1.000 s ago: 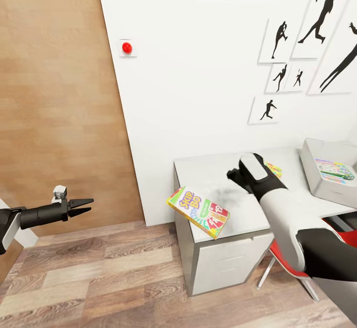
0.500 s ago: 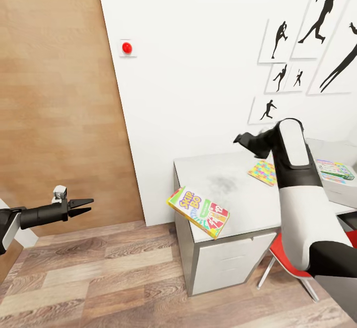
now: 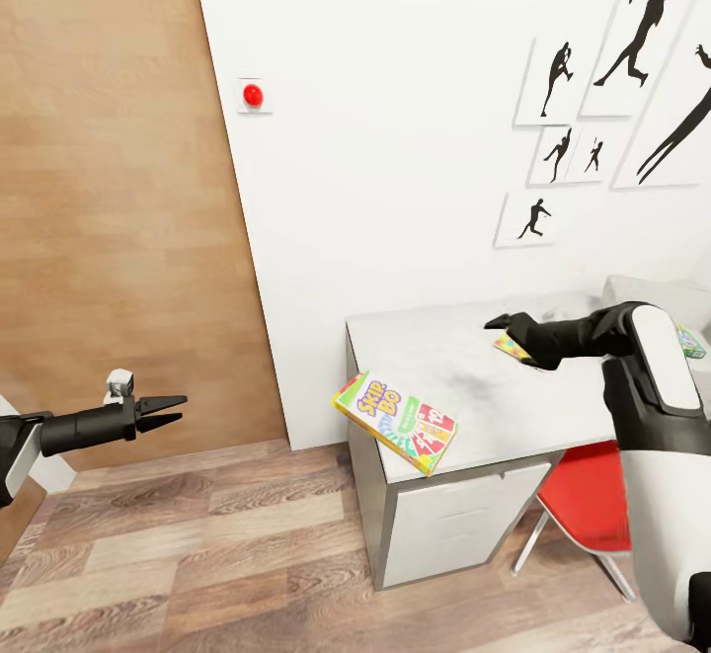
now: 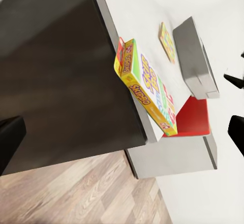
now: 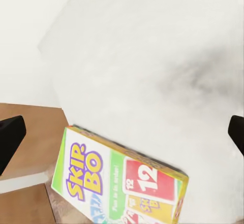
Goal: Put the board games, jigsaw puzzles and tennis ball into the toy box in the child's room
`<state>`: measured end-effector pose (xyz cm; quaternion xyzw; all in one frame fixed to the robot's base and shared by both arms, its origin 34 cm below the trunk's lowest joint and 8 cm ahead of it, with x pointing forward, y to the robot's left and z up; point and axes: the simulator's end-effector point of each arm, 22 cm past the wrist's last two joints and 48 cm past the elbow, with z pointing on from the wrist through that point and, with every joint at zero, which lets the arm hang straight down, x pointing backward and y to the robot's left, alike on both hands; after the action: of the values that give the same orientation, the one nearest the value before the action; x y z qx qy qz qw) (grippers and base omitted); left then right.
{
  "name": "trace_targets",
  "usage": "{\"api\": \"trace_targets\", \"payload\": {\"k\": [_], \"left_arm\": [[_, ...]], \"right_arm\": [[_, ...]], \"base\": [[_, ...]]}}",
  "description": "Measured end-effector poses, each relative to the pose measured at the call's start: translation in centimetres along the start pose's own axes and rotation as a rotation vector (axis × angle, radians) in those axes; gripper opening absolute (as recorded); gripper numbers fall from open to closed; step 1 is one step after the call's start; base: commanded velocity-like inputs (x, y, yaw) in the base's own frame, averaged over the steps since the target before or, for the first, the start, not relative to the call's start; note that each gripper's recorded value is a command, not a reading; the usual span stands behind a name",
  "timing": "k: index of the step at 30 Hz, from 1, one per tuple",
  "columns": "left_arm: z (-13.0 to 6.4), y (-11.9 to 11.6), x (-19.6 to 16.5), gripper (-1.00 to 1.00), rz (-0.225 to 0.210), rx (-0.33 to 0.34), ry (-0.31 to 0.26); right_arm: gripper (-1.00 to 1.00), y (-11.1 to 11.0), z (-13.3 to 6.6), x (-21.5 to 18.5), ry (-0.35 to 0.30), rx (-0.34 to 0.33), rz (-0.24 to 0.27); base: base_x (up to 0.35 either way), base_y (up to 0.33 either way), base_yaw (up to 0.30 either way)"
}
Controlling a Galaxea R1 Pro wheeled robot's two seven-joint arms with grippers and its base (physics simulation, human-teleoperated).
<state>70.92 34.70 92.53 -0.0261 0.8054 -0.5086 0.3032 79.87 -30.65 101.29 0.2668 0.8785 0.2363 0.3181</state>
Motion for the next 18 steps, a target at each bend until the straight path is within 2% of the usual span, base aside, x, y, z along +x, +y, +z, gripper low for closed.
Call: {"api": "trace_targets", "payload": {"k": [4,10,18], "left_arm": [[0.0,0.0,0.0,1.0,0.0,0.0,0.001],[0.0,0.0,0.0,1.0,0.0,0.0,0.001],[0.1,0.0,0.0,1.0,0.0,-0.001,0.001]], "right_arm": [[1.0,-2.1,-0.5,0.2,-0.005,0.019,-0.004],[1.0,-3.8,0.0,3.0,0.049,-0.035,0.019],[1.0,-8.5,-0.2,5.5,0.096,-0.029,0.025]], "base": [[0.0,0.0,0.0],[0.0,0.0,0.0],[0.0,0.0,0.0]]}}
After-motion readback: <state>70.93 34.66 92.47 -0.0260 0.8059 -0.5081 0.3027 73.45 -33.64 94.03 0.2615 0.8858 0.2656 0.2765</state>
